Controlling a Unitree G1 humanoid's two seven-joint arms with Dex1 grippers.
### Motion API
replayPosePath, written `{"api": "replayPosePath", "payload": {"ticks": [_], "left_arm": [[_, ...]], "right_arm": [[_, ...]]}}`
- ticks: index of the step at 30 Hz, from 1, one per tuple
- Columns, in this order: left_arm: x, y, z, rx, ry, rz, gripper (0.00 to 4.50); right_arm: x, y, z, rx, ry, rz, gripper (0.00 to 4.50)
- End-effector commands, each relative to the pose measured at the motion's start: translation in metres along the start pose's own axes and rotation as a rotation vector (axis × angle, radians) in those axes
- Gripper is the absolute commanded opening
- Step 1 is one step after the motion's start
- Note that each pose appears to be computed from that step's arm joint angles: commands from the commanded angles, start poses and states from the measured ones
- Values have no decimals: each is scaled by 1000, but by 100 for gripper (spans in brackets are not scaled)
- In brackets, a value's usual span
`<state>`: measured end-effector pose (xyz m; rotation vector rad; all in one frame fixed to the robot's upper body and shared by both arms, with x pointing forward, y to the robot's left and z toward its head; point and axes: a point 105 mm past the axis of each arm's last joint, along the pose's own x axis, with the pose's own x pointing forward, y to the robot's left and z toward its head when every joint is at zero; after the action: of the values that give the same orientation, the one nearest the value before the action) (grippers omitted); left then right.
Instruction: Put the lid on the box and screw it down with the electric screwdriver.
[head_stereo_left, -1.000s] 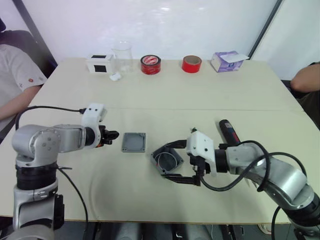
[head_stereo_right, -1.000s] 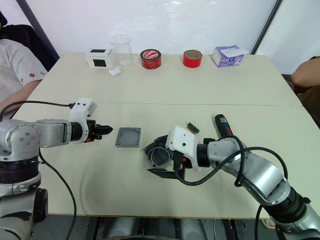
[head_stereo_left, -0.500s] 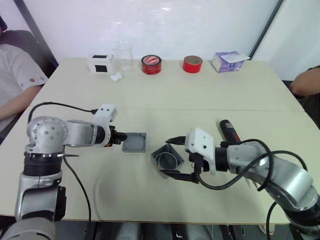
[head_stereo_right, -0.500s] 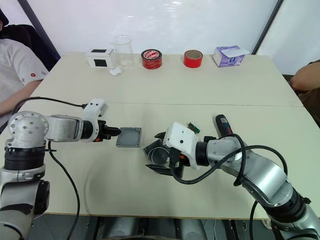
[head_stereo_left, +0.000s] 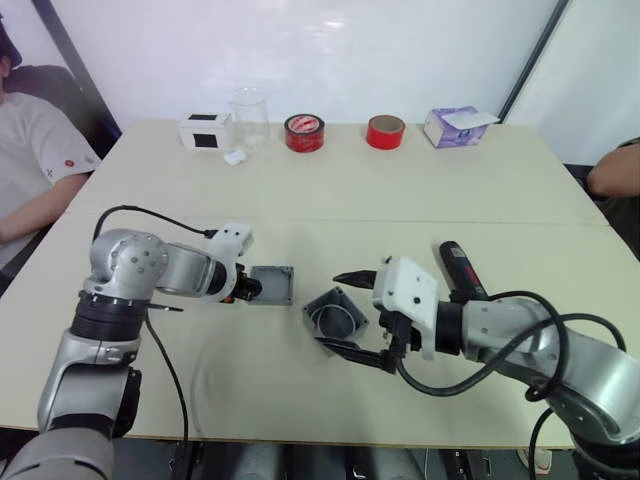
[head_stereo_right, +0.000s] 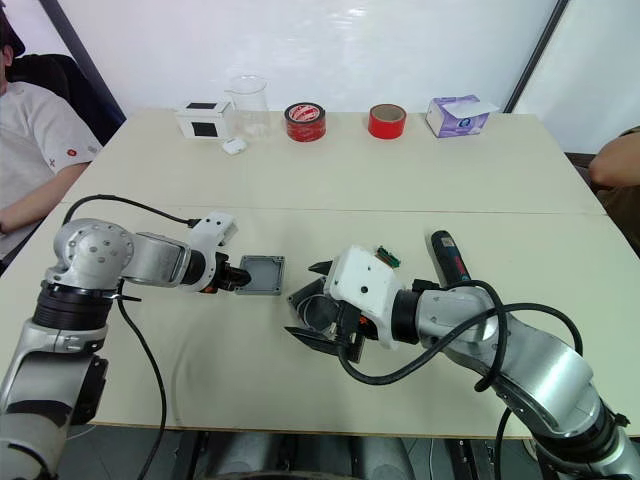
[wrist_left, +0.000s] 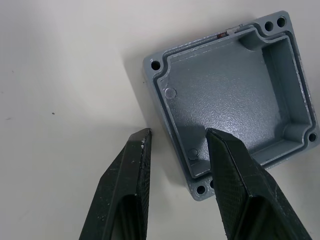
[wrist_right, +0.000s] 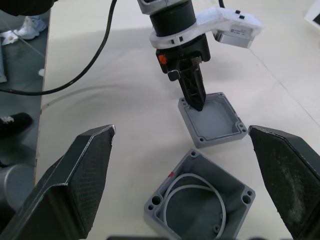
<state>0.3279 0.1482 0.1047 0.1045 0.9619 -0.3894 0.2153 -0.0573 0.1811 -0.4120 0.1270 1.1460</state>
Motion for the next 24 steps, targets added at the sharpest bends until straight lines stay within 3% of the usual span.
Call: {"api": "replayPosePath", "payload": {"ticks": [1,10,14,16,24], "left_arm": [[16,8,-11,-36,70,57,172],[19,12,-1,-46,57,88,172],[24,12,-10,-34,82,85,72],[27,11,-15,-36,89,81,1],[28,12,-16,-46,51,95,1]], "right_arm": [[-5,0,9,-30,-32,-25,450],[-5,-1,5,-2,-37,-37,450],[-5,-2,4,3,-39,-39,450],[-5,-2,3,6,-38,-43,450],[-13,-10,-1,58,-43,-61,450]]}}
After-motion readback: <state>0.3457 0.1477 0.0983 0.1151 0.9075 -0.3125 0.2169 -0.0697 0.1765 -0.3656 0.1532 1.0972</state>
